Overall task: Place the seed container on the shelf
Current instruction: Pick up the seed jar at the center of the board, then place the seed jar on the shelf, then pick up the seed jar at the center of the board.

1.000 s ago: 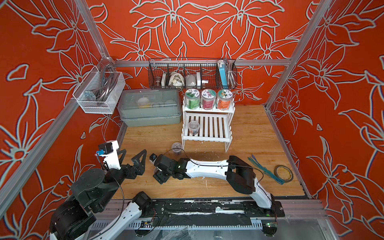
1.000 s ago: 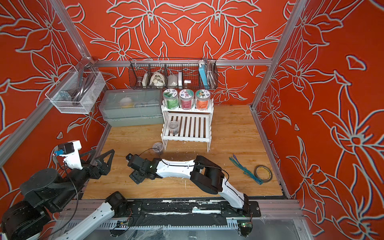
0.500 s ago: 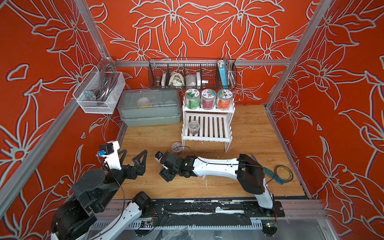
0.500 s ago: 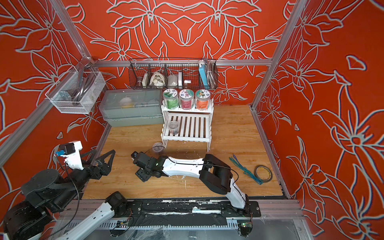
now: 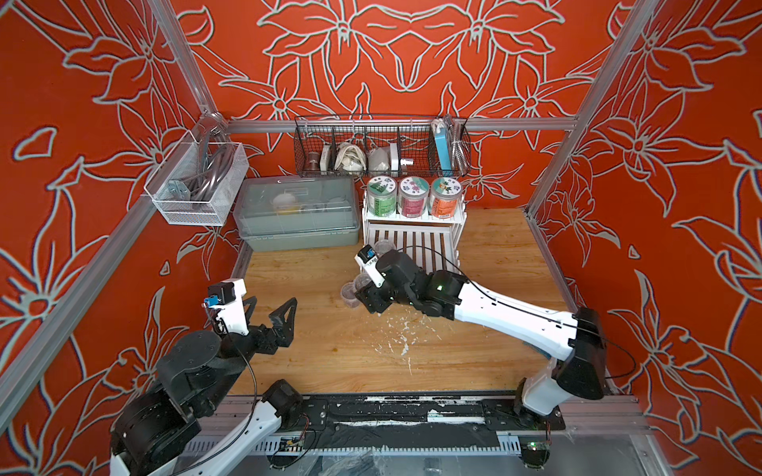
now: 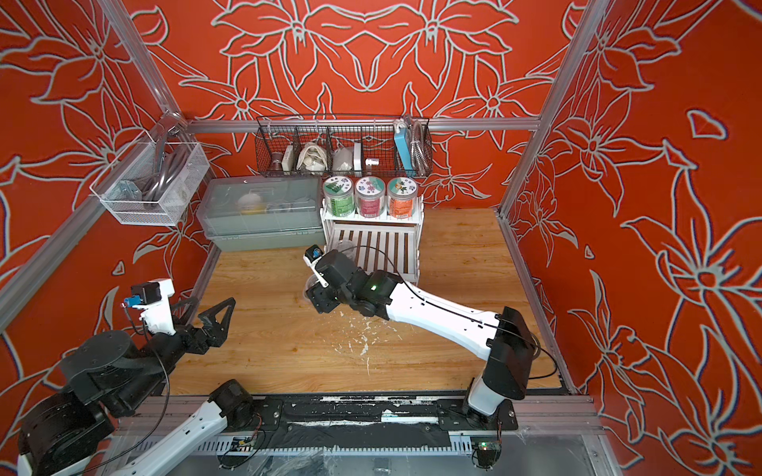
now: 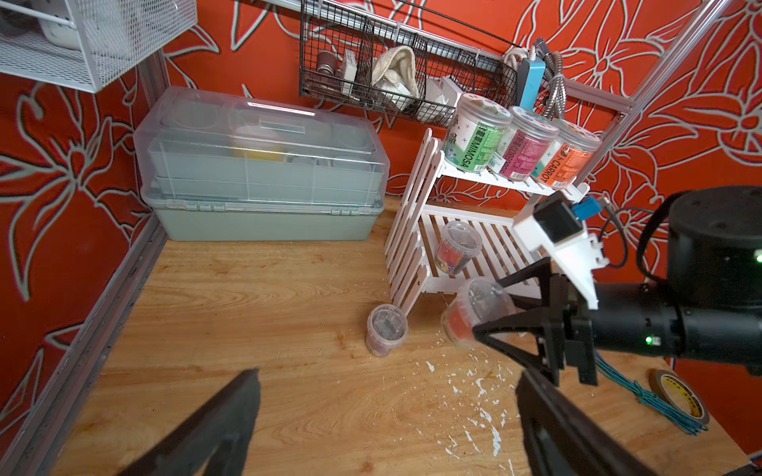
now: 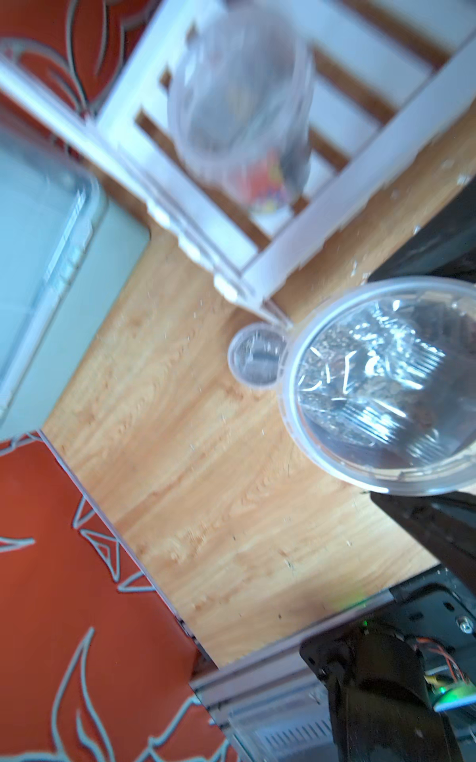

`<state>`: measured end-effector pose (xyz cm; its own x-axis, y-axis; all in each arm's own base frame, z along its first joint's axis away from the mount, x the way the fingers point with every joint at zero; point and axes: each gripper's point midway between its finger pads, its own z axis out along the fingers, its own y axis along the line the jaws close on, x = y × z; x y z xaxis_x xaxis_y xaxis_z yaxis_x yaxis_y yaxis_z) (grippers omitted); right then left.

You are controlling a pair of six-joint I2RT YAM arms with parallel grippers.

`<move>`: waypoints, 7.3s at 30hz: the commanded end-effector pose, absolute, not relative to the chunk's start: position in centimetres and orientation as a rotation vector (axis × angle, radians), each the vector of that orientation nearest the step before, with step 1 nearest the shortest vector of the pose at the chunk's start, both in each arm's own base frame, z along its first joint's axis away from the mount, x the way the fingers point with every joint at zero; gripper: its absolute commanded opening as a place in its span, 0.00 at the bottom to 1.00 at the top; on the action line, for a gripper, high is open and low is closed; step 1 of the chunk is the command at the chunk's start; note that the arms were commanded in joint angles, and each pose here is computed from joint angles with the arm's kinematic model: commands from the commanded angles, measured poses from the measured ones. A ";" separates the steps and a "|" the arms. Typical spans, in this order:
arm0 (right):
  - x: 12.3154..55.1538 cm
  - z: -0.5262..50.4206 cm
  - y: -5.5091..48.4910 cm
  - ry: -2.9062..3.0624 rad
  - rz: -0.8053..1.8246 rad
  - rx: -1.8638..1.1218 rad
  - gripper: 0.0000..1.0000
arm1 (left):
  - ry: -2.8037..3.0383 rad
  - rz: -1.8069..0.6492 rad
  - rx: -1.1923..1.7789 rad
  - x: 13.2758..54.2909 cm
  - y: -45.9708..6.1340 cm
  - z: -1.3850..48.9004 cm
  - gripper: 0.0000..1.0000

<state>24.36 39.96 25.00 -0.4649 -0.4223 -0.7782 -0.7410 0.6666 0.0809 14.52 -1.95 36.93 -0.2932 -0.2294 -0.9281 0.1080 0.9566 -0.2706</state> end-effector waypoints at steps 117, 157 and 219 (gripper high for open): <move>22.2 23.4 22.9 2.198 0.667 -0.731 0.90 | 2.343 -0.321 -0.006 26.1 -11.4 17.7 0.99; 22.0 22.3 22.7 2.198 0.644 -0.772 0.91 | 2.517 -0.074 0.171 34.7 -12.5 8.1 0.99; 20.9 28.5 26.6 1.664 0.728 -0.959 0.97 | 2.447 -0.749 0.081 22.6 -18.3 27.3 0.59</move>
